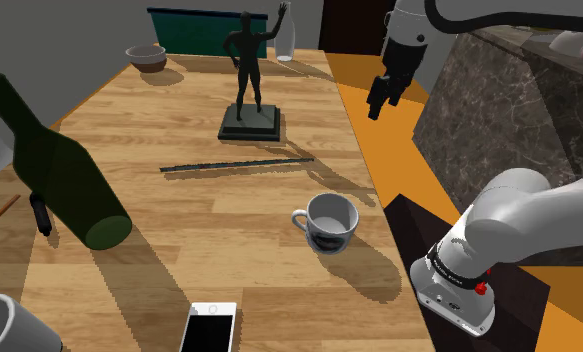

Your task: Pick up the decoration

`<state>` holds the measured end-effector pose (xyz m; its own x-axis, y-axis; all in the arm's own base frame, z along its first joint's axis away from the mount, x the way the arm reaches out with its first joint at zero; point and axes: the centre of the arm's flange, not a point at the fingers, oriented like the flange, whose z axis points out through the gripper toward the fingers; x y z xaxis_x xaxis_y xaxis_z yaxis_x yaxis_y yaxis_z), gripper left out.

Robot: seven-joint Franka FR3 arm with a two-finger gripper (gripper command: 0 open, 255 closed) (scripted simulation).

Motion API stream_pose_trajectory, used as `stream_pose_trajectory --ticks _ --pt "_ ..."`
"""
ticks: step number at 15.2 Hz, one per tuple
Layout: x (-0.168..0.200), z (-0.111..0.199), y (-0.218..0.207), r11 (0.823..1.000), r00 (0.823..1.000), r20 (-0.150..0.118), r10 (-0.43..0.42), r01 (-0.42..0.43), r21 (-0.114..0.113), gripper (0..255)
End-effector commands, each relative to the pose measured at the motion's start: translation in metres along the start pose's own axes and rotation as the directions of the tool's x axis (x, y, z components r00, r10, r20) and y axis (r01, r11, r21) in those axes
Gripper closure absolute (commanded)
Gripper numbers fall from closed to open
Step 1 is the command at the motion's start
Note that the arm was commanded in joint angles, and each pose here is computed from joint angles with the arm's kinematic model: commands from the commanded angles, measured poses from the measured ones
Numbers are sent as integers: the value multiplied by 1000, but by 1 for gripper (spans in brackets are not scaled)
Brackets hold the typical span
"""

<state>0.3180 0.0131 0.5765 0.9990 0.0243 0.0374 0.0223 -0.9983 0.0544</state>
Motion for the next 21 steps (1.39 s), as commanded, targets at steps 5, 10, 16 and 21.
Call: stream_pose_trajectory --ticks 5,10,16,21 --pt "53 8 -24 992 991 39 -124 124 -1 0" --pt "113 21 -63 961 957 87 -276 277 4 0" --pt "176 41 -121 893 882 143 -448 450 20 0" --pt "218 60 -177 812 794 186 -579 582 41 0"
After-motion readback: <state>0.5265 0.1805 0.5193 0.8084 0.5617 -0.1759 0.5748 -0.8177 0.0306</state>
